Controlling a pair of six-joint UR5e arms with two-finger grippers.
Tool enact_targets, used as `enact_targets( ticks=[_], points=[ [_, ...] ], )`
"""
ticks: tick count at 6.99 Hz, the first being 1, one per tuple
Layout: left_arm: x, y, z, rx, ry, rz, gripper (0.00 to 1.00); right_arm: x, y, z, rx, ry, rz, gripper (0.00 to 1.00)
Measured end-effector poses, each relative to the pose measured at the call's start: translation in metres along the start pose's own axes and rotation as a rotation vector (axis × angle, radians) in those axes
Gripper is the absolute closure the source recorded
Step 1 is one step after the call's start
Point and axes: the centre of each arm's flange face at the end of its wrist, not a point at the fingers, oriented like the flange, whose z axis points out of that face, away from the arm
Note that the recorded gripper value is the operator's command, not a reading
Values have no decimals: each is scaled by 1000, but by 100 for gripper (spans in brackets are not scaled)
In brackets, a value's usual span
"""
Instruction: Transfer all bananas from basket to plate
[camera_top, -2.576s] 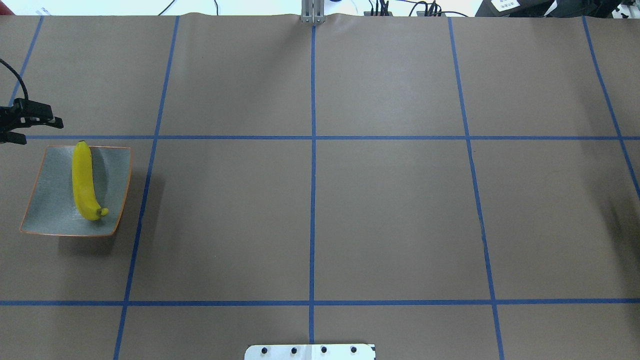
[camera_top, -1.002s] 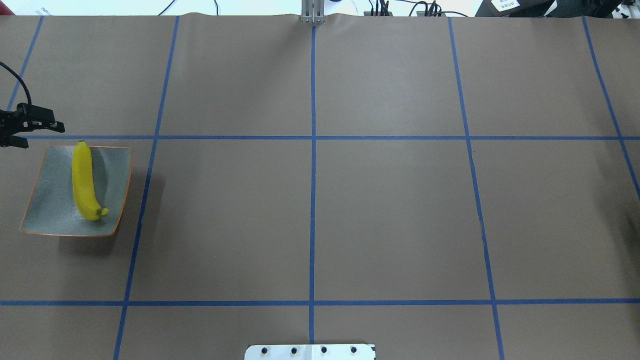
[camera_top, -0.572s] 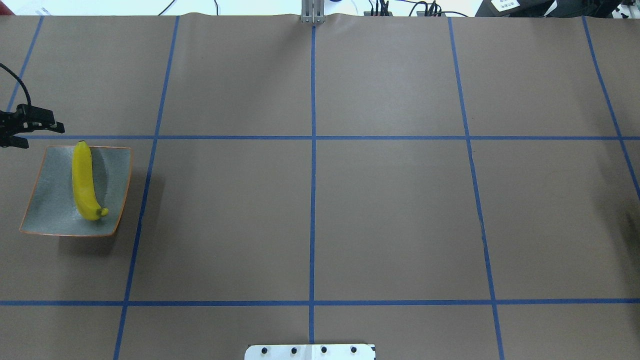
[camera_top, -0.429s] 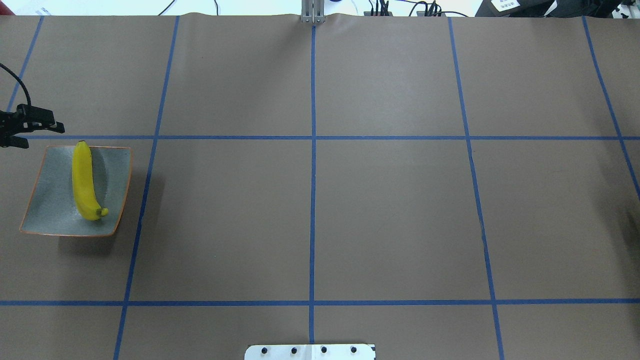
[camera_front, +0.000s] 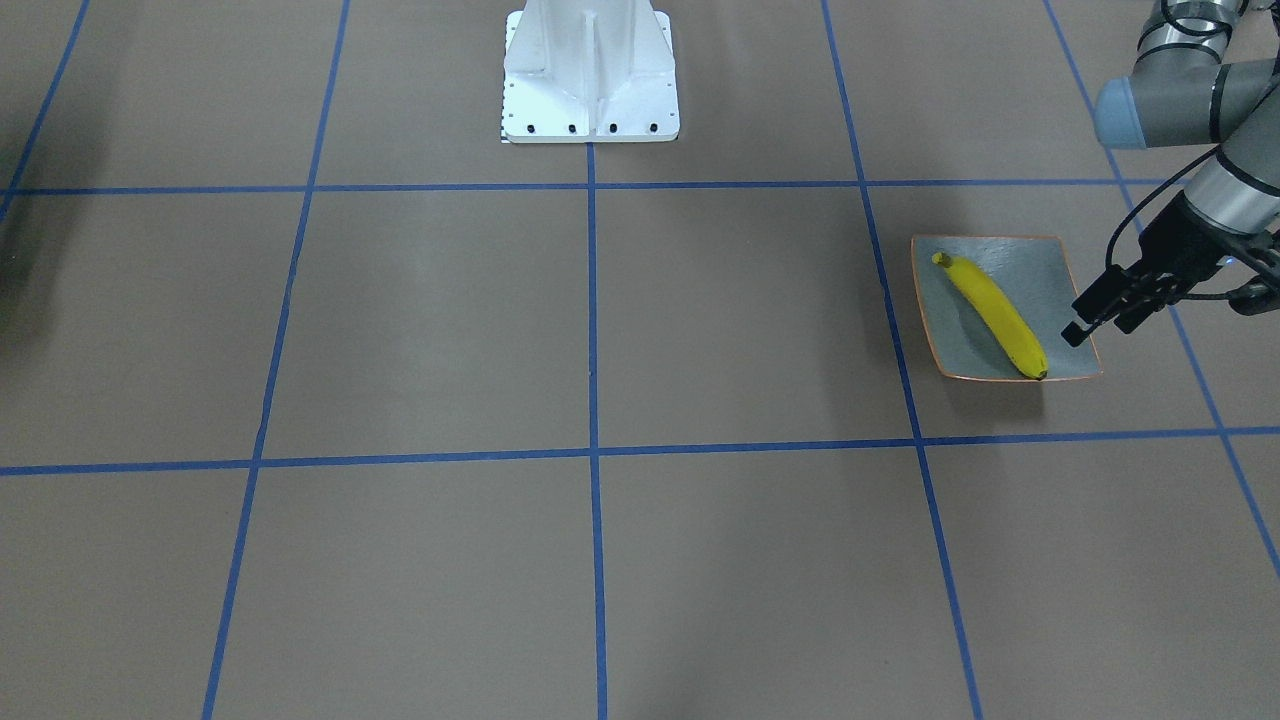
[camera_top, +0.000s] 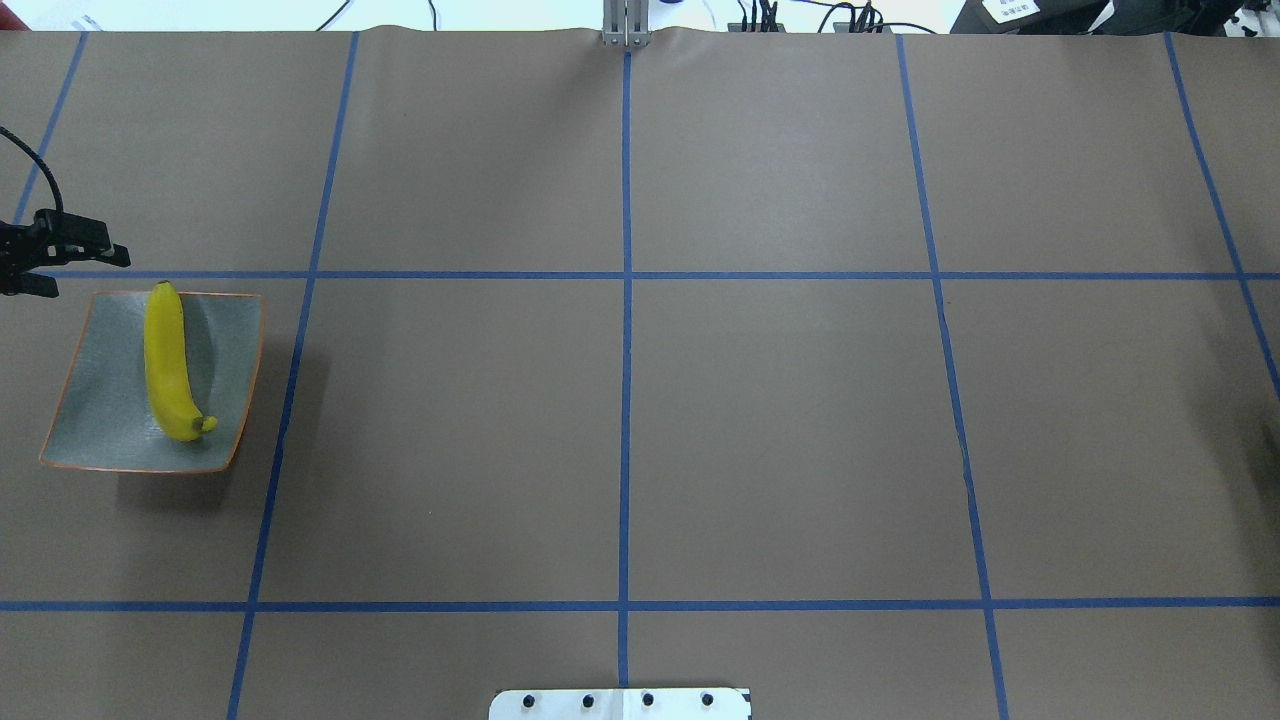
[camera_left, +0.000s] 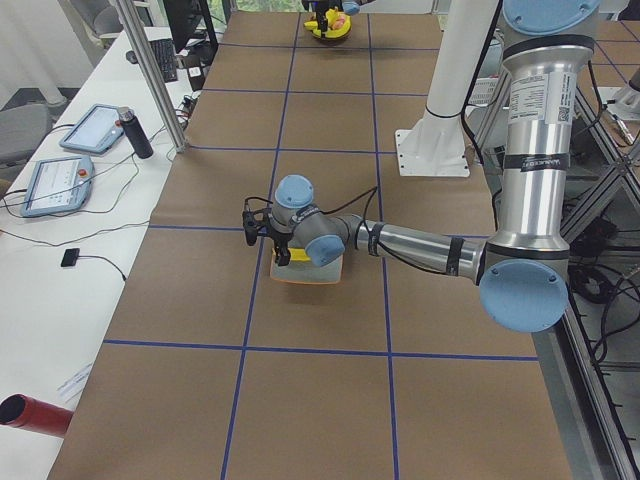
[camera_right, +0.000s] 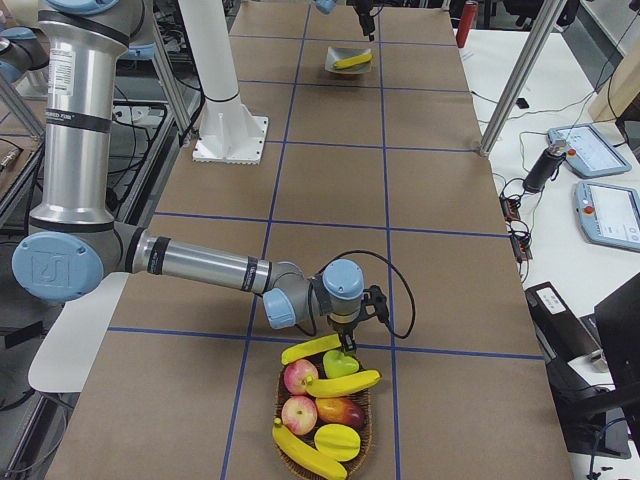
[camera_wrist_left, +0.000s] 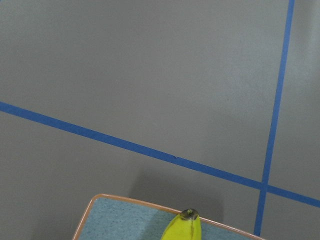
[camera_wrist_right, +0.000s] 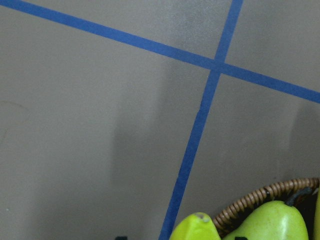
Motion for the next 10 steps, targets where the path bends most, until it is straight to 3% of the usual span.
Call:
enact_targets(
  ticks=[1, 2, 4, 10],
  points=[
    [0, 0, 1, -2, -1, 0, 0, 1, 1, 1, -5, 1, -4, 32],
    [-1, 1, 2, -4, -2, 0, 0, 2, 1, 1, -8, 7, -9, 43],
    [0, 1, 3, -6, -2, 1, 0, 3, 1, 1, -9, 20, -15, 97],
    [1, 2, 3, -7, 0, 1, 0, 8, -4, -20, 13, 30, 15, 100]
  ],
)
